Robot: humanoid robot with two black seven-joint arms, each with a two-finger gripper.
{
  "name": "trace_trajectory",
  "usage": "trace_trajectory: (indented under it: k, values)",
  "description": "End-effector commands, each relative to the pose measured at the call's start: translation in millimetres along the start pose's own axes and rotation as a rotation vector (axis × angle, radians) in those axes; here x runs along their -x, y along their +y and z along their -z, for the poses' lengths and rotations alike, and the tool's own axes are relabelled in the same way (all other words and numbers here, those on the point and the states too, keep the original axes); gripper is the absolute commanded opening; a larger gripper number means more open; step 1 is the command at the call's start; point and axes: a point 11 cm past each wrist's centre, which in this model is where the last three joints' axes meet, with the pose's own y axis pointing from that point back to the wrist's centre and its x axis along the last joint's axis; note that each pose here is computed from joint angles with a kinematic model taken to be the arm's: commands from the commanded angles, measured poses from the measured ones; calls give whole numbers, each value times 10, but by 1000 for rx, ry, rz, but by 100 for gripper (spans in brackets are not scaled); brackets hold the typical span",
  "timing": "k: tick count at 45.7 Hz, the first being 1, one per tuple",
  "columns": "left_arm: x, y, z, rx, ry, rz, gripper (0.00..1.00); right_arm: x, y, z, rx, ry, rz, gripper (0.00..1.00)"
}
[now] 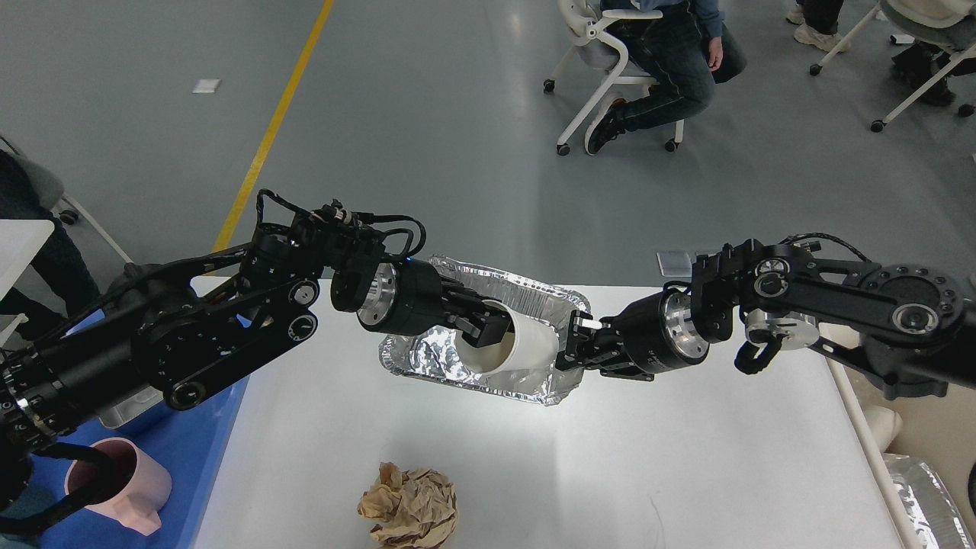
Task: Tidy desktop
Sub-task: 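Lower the paper cup into the foil tray held by the right gripper, then open the left gripper and withdraw it from the cup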
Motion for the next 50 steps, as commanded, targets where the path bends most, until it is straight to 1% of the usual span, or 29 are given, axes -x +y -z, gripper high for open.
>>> trace_trajectory:
  k: [1, 30, 44, 46, 47, 49, 50]
  values:
    - [-41, 0, -2, 1, -3, -36, 54, 9, -10, -1, 2, 2, 3, 0]
    - [-226, -62, 20, -5, 1, -196, 56, 22, -32, 10, 0, 4, 7, 0]
    - [-287, -67, 17, -4, 5, -241, 59, 22, -32, 10, 0, 4, 7, 0]
    - [-300, -59, 17, -3, 6, -246, 62, 19, -28, 6, 1, 3, 5, 0]
    - [-304, -56, 17, -2, 7, -247, 66, 19, -28, 6, 1, 3, 5, 0]
    - [-307, -46, 29, -5, 8, -249, 78, 19, -28, 6, 1, 3, 5, 0]
    - [-318, -21, 46, -8, 11, -255, 88, 19, -28, 6, 1, 3, 5, 0]
